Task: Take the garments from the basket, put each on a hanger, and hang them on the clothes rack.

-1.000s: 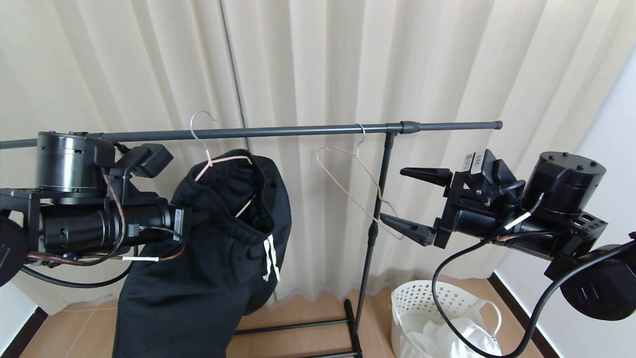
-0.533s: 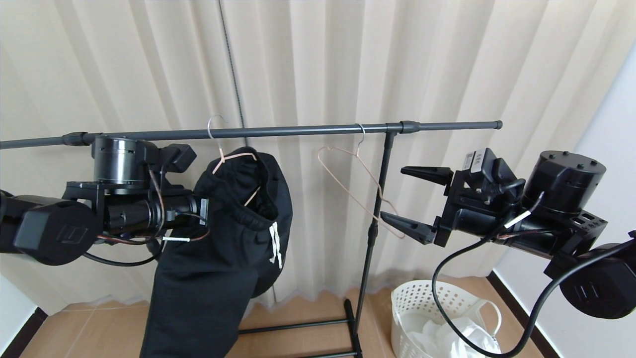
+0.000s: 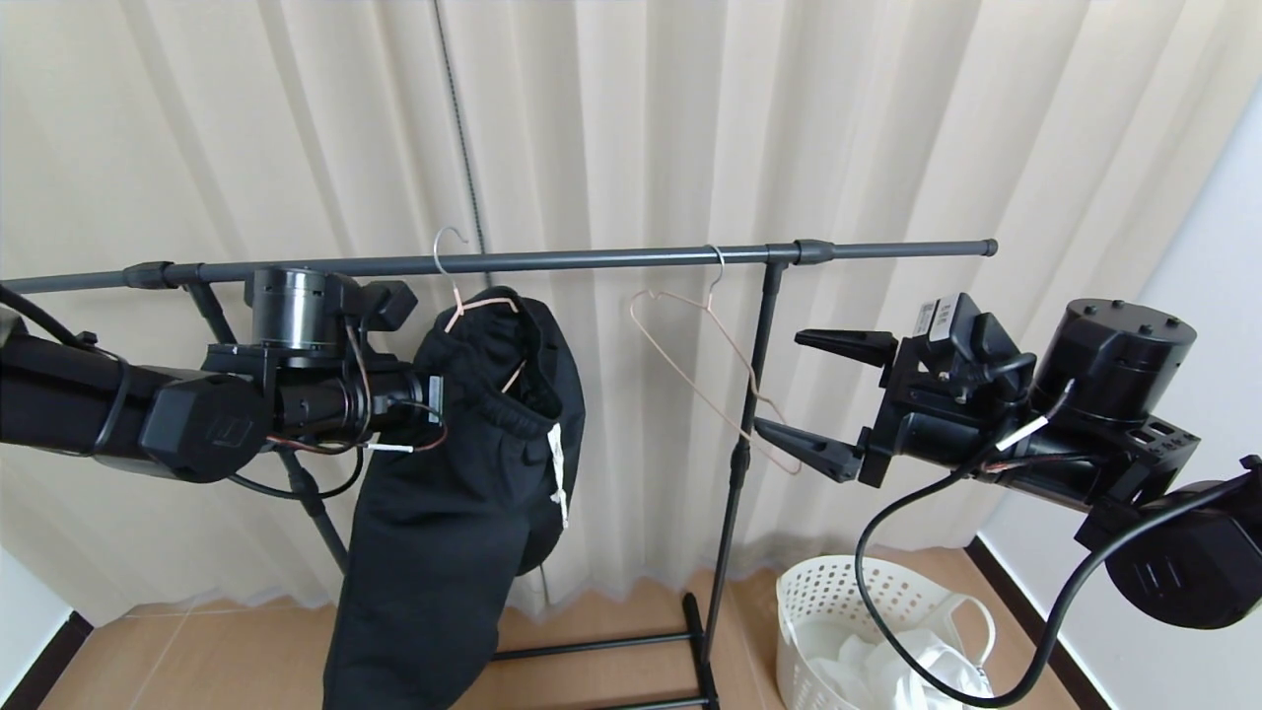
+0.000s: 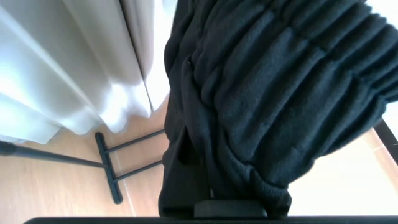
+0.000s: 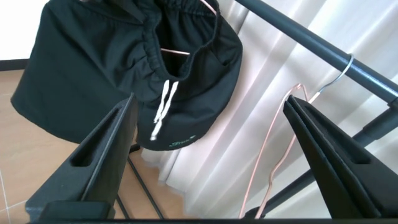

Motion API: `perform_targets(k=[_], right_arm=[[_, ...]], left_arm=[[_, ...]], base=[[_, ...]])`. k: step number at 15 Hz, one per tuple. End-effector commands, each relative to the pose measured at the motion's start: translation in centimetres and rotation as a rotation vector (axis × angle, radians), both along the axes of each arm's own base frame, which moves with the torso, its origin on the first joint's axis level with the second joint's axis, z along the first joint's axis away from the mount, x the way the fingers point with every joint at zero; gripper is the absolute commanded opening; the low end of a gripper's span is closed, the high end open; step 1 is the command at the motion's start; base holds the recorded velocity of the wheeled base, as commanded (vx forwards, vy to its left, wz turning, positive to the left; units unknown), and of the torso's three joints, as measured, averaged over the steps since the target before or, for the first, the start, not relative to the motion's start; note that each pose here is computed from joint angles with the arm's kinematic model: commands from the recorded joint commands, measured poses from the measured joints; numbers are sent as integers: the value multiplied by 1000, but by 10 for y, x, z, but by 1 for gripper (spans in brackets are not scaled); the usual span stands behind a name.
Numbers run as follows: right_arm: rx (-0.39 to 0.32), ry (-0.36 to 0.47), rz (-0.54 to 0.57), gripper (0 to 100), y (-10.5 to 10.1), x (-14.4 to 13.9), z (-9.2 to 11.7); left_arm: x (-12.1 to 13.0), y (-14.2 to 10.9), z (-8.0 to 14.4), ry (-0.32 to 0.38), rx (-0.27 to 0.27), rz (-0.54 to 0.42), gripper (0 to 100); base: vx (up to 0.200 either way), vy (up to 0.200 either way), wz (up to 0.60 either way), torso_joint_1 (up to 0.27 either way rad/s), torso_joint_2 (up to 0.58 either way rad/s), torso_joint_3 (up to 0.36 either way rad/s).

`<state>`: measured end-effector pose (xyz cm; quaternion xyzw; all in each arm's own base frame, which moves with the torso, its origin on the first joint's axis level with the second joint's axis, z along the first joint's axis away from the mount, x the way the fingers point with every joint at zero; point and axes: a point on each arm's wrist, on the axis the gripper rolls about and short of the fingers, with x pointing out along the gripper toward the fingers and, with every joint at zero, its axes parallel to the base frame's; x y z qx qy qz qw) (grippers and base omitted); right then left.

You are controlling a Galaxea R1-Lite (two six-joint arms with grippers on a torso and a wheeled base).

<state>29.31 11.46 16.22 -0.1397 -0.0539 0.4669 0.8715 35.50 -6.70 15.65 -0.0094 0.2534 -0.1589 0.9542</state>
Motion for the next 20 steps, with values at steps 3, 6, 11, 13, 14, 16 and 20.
perform_targets(k=[3, 6, 11, 13, 14, 16, 20], right_arm=[[-3, 8, 0, 100, 1, 2, -4], [-3, 8, 0, 100, 1, 2, -4], [-5, 11, -4, 100, 1, 3, -4], [-7, 19, -4, 100, 2, 5, -8], [-8, 20, -4, 100, 2, 6, -8], [-8, 21, -4, 100, 2, 6, -9], [-9, 24, -4, 100, 2, 6, -10]], left_arm=[[17, -2, -8, 6, -1, 6, 0], [28, -4, -6, -5, -36, 24, 0], [42, -5, -15, 5, -35, 26, 0], [49, -5, -20, 8, -35, 31, 0], [52, -6, -23, 9, -33, 34, 0], [54, -6, -25, 13, -32, 35, 0], [58, -5, -30, 21, -30, 40, 0]], base=[[0, 0, 0, 0, 0, 0], [0, 0, 0, 0, 0, 0], [0, 0, 0, 0, 0, 0], [0, 0, 0, 0, 0, 0], [0, 0, 0, 0, 0, 0], [0, 0, 0, 0, 0, 0], [0, 0, 0, 0, 0, 0]])
